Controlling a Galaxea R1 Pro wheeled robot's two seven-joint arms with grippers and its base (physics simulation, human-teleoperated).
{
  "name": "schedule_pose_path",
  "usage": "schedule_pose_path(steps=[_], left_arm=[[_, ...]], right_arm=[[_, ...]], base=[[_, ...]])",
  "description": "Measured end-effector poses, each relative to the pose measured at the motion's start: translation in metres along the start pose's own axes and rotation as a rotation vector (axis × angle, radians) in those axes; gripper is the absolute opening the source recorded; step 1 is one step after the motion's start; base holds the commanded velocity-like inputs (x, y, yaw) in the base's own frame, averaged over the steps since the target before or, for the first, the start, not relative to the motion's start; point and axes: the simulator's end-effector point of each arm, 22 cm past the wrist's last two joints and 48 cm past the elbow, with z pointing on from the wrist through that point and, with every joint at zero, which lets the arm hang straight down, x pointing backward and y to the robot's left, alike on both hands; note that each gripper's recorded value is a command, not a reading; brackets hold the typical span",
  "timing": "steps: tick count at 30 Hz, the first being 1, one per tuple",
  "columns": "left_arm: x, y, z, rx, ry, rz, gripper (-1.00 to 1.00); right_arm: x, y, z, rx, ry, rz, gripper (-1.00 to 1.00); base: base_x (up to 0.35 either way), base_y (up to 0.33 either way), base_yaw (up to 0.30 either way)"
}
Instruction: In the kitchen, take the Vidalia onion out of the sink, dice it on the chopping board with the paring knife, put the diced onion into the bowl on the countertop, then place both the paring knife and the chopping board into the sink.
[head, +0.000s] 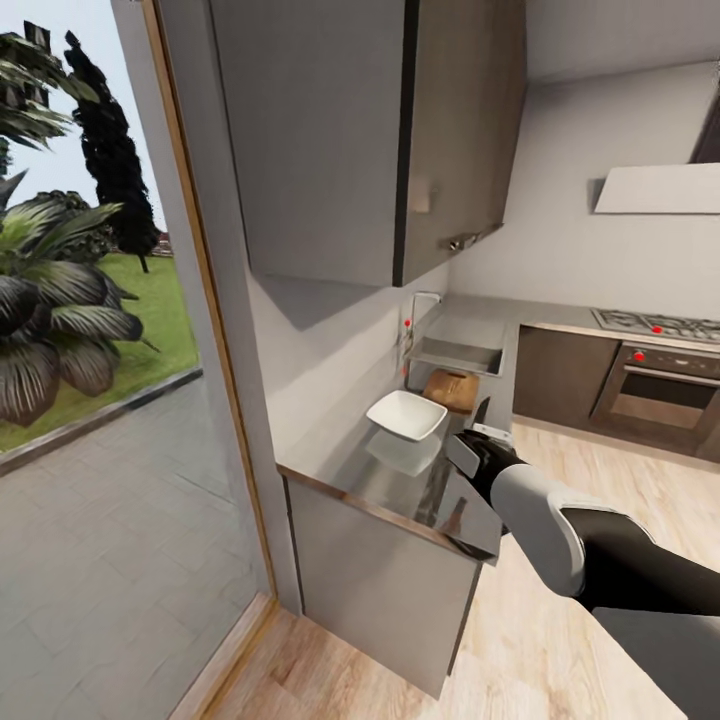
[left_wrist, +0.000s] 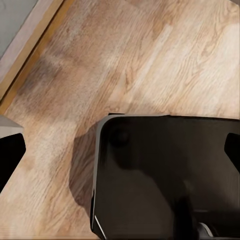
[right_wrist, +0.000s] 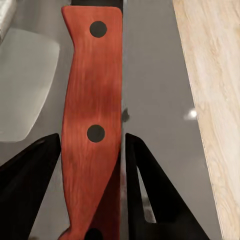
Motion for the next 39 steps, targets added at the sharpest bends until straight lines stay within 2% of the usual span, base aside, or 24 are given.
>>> schedule_pose_path(steps=[5, 9, 14, 39], left_arm=[[-0.001, -0.001, 0.0, 0.002, -0.012, 0.0, 1.0], [-0.002, -0.001, 0.0, 0.002, -0.021, -0.001, 1.0], [-0.004, -0.001, 0.001, 0.003, -0.027, -0.001, 1.0], [-0.013, -0.002, 0.004, 0.004, -0.056, -0.001, 1.0]], right_arm=[[-0.005, 0.001, -0.004, -0.007, -0.011, -0.003, -1.0], [-0.015, 0.001, -0.007, -0.005, -0.049, -0.054, -1.0], [-0.02, 0.016, -0.011, -0.07, -0.065, -0.076, -1.0], [-0.034, 0.019, -0.027, -0.095, -0.092, -0.07, -1.0]], base=[[-0.082, -0.211, 0.033], [-0.097, -0.295, 0.132], [-0.085, -0.307, 0.175], [-0.016, -0.314, 0.187]])
